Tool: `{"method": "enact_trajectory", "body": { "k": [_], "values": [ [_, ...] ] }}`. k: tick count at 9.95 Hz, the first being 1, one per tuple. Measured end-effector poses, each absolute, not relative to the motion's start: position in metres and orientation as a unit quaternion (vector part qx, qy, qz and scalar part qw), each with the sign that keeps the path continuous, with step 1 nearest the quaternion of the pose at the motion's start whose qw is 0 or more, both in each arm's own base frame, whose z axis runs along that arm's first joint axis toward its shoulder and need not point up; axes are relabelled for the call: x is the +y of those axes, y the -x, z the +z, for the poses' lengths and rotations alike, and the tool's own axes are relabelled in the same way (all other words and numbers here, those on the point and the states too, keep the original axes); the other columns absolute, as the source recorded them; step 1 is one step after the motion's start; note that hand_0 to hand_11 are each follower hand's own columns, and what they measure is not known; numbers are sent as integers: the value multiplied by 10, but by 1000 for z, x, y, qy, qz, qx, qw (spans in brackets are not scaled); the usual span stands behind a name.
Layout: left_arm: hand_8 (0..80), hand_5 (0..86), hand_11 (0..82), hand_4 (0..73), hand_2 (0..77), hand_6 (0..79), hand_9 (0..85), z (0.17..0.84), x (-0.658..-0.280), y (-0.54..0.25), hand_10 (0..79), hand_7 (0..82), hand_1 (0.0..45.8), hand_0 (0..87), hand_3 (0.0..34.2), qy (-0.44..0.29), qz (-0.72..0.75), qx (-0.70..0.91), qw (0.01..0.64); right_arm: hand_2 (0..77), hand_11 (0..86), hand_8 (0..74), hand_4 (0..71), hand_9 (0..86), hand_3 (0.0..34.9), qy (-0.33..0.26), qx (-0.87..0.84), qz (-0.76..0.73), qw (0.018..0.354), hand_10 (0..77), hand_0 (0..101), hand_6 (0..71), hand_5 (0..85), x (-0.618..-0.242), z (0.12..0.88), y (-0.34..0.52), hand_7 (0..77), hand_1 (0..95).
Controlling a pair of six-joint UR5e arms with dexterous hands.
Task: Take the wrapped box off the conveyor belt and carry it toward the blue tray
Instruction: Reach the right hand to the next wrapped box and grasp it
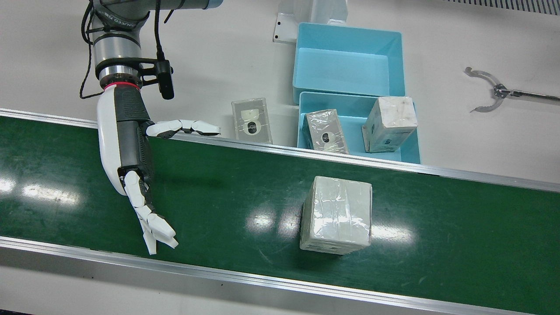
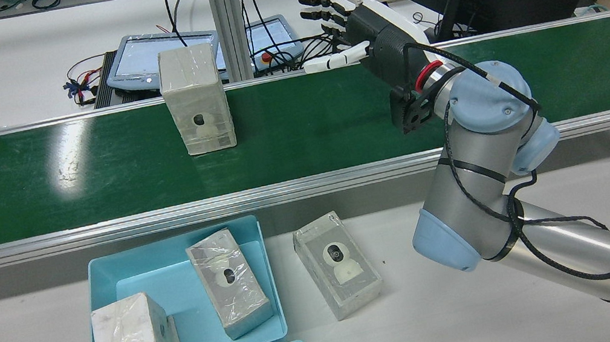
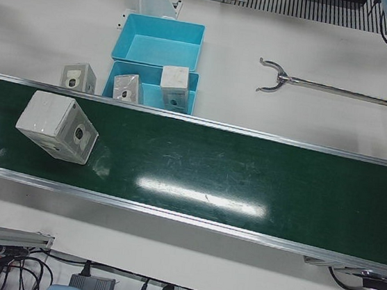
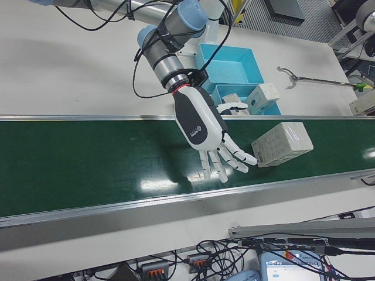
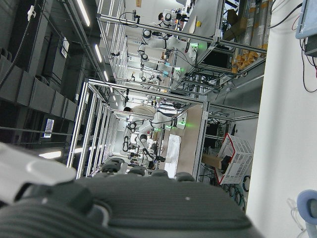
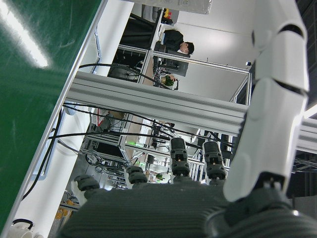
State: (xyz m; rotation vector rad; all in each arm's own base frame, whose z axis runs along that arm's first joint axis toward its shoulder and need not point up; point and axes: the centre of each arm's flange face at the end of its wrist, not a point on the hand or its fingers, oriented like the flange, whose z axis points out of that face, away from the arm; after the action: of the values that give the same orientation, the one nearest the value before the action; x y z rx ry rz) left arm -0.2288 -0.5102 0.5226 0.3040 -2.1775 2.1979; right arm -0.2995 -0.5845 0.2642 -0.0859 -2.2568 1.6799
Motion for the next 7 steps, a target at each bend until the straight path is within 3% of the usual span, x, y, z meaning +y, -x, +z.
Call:
{"method": "enact_trajectory", "body": {
  "k": [7],
  "values": [
    [5,5,0,0,5,0,0,523,-510,229,5,5,0,0,0,-98,707,-700,16,175,33,11,27,60,297,38,-792,587,165,16,449,0,175,-597,264,339,180,131]
  ]
}}
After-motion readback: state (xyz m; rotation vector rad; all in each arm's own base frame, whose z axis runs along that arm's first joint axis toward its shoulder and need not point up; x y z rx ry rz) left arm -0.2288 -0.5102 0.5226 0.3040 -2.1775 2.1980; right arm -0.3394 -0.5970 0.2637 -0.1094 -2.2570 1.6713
